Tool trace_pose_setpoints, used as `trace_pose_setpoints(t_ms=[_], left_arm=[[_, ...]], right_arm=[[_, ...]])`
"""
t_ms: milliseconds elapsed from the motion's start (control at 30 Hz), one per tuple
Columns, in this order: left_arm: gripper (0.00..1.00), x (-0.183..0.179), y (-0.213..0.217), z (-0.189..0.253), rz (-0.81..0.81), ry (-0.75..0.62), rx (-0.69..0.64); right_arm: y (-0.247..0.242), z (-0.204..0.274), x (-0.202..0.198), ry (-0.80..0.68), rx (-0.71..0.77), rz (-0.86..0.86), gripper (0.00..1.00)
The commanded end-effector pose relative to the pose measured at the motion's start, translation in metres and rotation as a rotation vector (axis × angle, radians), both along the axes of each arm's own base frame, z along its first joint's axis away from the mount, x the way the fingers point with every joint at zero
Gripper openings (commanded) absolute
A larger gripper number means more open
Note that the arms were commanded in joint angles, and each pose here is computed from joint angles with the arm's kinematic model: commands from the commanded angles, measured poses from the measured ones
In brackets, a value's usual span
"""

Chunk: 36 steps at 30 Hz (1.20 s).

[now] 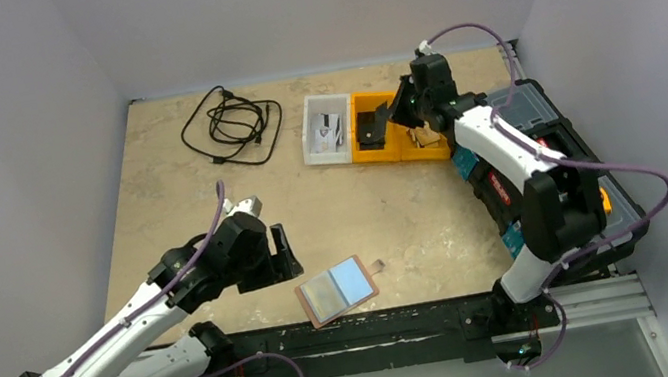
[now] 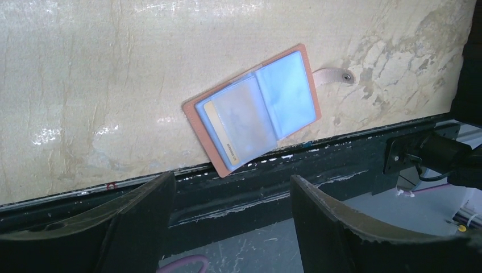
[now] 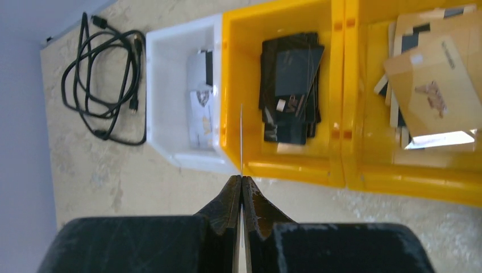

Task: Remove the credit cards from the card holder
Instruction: Place the credit card in the storage box.

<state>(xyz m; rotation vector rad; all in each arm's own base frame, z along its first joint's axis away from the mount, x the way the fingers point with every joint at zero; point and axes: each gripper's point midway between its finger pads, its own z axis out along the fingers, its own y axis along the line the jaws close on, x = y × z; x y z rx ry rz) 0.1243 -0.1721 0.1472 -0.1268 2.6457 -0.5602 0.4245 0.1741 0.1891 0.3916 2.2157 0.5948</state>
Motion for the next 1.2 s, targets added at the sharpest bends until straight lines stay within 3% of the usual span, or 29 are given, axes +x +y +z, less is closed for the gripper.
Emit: trace_pose_setpoints(t_ms=[0, 400, 667, 800, 967, 1167], left_arm=[[0.74, -0.001, 0.007, 0.008, -0.01, -0.037, 0.003], [0.73, -0.005, 0.014, 0.017, -0.004, -0.054, -0.009], [0.74, -0.006, 0.014, 0.012, 0.001, -0.042, -0.008], [0.74, -0.005, 0.015, 0.009, 0.015, -0.04, -0.005], [0.74, -0.004, 0.014, 0.004, 0.023, -0.035, 0.002], [0.74, -0.001, 0.016, -0.002, 0.056, -0.031, 0.015]], right_arm=[[-0.005, 0.006, 0.045, -0.032, -0.071, -0.004, 0.0], [0.01, -0.043, 0.1, 0.062, -0.11, 0.025, 0.0], [0.012, -0.029, 0.102, 0.067, -0.13, 0.052, 0.36], [0.001, -0.009, 0.086, 0.054, -0.161, 0.04, 0.47], [-0.002, 0.005, 0.044, 0.046, -0.131, 0.069, 0.48], [0.013, 0.005, -0.041, 0.036, -0.096, 0.132, 0.48]])
